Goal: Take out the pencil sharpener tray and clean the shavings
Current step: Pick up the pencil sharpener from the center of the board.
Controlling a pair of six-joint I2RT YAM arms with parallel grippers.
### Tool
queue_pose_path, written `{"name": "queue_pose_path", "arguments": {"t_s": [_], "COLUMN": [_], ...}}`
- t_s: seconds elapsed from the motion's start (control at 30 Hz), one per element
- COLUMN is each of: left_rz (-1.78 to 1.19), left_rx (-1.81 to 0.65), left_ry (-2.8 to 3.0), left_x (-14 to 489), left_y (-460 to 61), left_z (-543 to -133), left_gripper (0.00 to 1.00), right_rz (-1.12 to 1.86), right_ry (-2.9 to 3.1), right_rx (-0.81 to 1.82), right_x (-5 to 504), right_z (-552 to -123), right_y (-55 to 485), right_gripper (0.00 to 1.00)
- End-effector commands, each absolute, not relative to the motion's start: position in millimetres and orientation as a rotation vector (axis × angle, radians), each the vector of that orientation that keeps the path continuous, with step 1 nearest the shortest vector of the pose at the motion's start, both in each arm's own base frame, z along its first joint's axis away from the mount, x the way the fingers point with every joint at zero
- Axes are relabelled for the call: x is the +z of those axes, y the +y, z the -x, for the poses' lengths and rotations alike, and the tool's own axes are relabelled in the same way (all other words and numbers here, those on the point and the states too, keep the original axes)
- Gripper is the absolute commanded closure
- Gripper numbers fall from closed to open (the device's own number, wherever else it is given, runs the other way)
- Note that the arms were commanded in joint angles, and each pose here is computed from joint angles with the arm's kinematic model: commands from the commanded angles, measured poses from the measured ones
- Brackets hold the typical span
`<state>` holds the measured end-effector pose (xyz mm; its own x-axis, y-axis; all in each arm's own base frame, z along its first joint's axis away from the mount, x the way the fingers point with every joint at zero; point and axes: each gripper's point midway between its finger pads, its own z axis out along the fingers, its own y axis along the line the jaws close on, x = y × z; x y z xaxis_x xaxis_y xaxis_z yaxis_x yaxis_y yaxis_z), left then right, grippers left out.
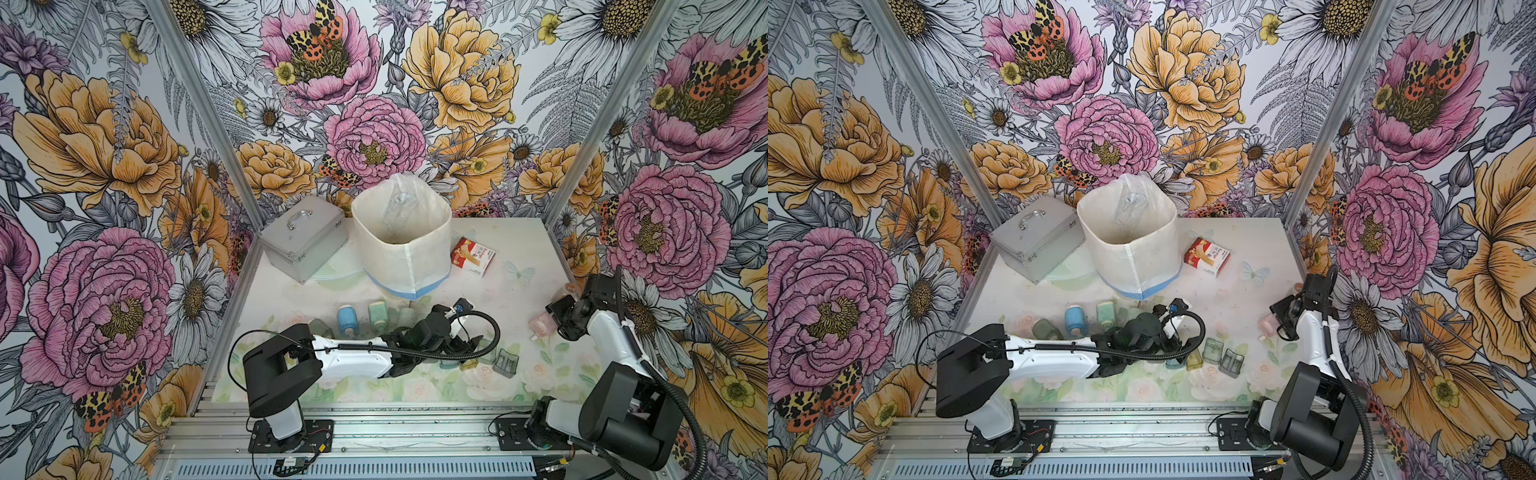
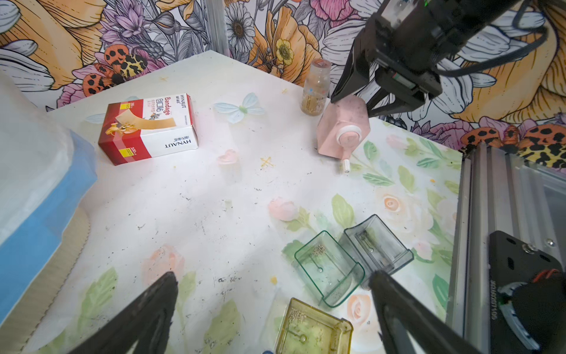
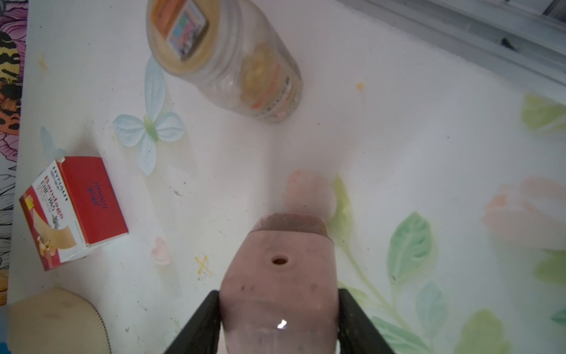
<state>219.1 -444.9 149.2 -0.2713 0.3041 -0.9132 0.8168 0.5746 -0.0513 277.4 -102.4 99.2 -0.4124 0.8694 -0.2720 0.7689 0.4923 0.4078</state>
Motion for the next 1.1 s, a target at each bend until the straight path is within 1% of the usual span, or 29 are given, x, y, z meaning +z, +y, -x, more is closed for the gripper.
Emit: {"name": "queue_pose_path", "arguments": {"t_s": [0.0, 0.17, 0.4, 0.43, 0.7, 0.8, 0.93, 1.07], "left_rz": [-0.954, -0.954, -0.95, -0.959, -1.014, -0.995, -0.84, -0.818], "left_rx": [-0.73, -0.733, -0.761, -0.754, -0.777, -0.761, -0.774, -0.654], "left_ry": [1.78, 1.78, 1.74, 1.75, 1.705, 1.589, 1.414, 1.401], "left_x": [162.0, 161.6, 160.4, 147.3, 135.7, 138.4, 145.7, 135.8], "left_y": [-461.8, -468.6, -482.2, -485.8, -508.8, -514.2, -506.4, -507.3], "left_z": [-214.6, -218.5, -221.7, -222.4, -222.0, -221.7, -227.1, -235.0], "left_gripper": [0.01, 0.01, 0.01, 0.01, 0.01, 0.01, 0.01, 0.01], "right_rz": [-1.322, -1.304, -1.284, -1.284, -1.266, -1.258, -1.243, -1.227], "right_ry": [2.262, 2.276, 2.29, 2.292, 2.326, 2.333, 2.347, 2.353], "right_rx": [0.357, 0.358, 0.431, 0.445, 0.489, 0.507, 0.531, 0.553], "right_x": [116.4, 119.8, 123.2, 123.7, 125.8, 128.1, 130.7, 134.5], "right_z": [-281.6, -282.5, -289.8, -291.4, -303.4, -308.4, -313.2, -317.1], "right_y": [-91.5, -85.5, -66.1, -62.9, -37.4, -28.9, -17.5, -8.1], "right_gripper": [0.58, 0.59, 0.59, 0.59, 0.59, 0.59, 0.59, 0.59]}}
